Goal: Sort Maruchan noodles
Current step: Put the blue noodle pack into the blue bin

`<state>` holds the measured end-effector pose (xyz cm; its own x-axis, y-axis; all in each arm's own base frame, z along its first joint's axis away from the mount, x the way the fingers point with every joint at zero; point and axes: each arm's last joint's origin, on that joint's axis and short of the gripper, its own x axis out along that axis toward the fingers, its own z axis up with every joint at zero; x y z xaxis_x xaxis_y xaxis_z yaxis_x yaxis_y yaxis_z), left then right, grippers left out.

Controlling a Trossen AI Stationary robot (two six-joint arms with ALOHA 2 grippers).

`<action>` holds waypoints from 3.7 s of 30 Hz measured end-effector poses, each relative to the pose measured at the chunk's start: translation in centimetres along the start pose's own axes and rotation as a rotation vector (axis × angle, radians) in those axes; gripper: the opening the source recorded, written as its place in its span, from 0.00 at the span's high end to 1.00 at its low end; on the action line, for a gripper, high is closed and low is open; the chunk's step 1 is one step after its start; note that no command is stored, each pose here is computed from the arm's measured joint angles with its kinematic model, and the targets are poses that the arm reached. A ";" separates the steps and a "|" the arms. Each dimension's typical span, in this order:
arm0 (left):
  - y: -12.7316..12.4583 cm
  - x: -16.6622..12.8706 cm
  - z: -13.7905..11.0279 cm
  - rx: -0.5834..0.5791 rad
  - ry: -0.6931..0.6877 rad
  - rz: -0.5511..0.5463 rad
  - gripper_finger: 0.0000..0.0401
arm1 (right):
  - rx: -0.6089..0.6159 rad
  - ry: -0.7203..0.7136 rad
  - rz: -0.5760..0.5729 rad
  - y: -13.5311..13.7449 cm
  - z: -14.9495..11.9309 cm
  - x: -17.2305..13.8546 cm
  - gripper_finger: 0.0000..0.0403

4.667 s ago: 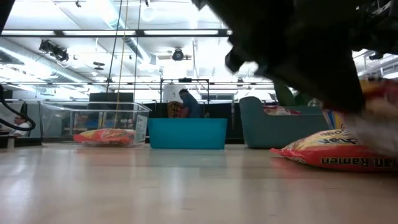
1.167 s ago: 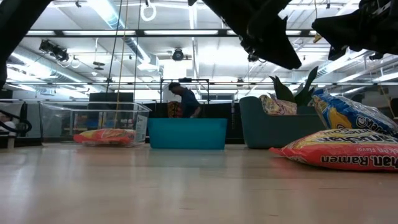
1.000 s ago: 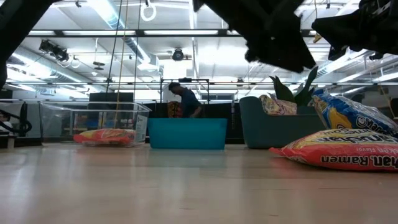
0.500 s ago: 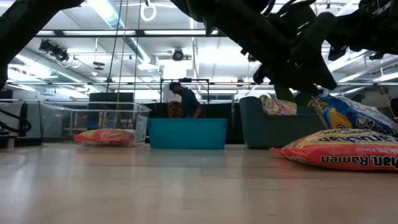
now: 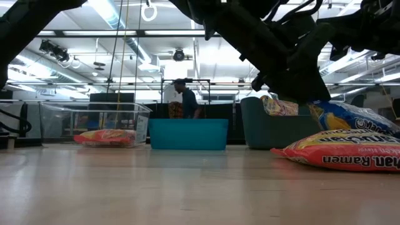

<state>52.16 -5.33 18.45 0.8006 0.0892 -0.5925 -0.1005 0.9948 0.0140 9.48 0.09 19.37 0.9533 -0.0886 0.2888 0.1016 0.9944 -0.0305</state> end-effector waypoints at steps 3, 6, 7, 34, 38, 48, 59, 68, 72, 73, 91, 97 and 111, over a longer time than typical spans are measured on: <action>0.0 0.0 0.0 -0.005 0.000 0.001 0.72 | 0.000 0.000 0.000 0.0 0.0 0.0 0.86; 0.2 0.0 0.0 -0.006 -0.002 0.019 0.85 | 0.000 0.000 0.000 0.0 0.0 0.0 0.86; 0.2 0.0 0.0 -0.004 -0.002 0.023 0.90 | 0.000 0.000 0.000 0.0 0.0 0.0 0.86; 7.2 -16.2 6.1 0.017 0.181 0.189 1.00 | 0.000 0.000 0.000 0.0 0.0 0.0 0.86; 9.1 -18.2 6.0 0.007 0.243 0.262 1.00 | 0.000 0.000 0.001 0.0 0.0 0.0 0.86; 13.0 -18.9 4.8 -0.053 0.378 0.345 1.00 | 0.000 0.001 0.001 0.0 0.0 0.0 0.86; 14.8 -19.6 3.7 -0.057 0.501 0.418 0.99 | 0.000 0.001 0.001 0.0 0.0 0.0 0.86; 15.5 -19.9 3.3 -0.041 0.548 0.479 0.99 | 0.000 0.000 0.001 0.0 0.0 0.0 0.86; 15.7 -19.8 3.0 -0.036 0.574 0.484 0.99 | 0.000 0.000 0.001 0.0 0.0 0.0 0.86; 15.7 -19.7 3.0 -0.035 0.581 0.484 0.99 | 0.000 0.000 0.001 0.0 0.0 0.0 0.86; 16.6 -17.3 -0.8 -0.007 0.710 0.475 0.99 | 0.000 0.000 0.001 0.0 0.0 0.0 0.86; 16.6 -15.6 -2.1 0.048 0.673 0.452 0.99 | 0.000 0.000 0.001 0.0 0.0 0.0 0.86; 16.1 -12.2 -3.7 0.048 0.442 0.324 0.99 | 0.000 0.001 0.001 0.0 0.0 0.0 0.86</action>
<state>38.59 9.38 22.90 0.4075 0.3725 -0.8338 -0.2647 0.9220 0.2825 9.49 0.09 19.37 0.9535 -0.0877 0.2882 0.1007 0.9944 -0.0308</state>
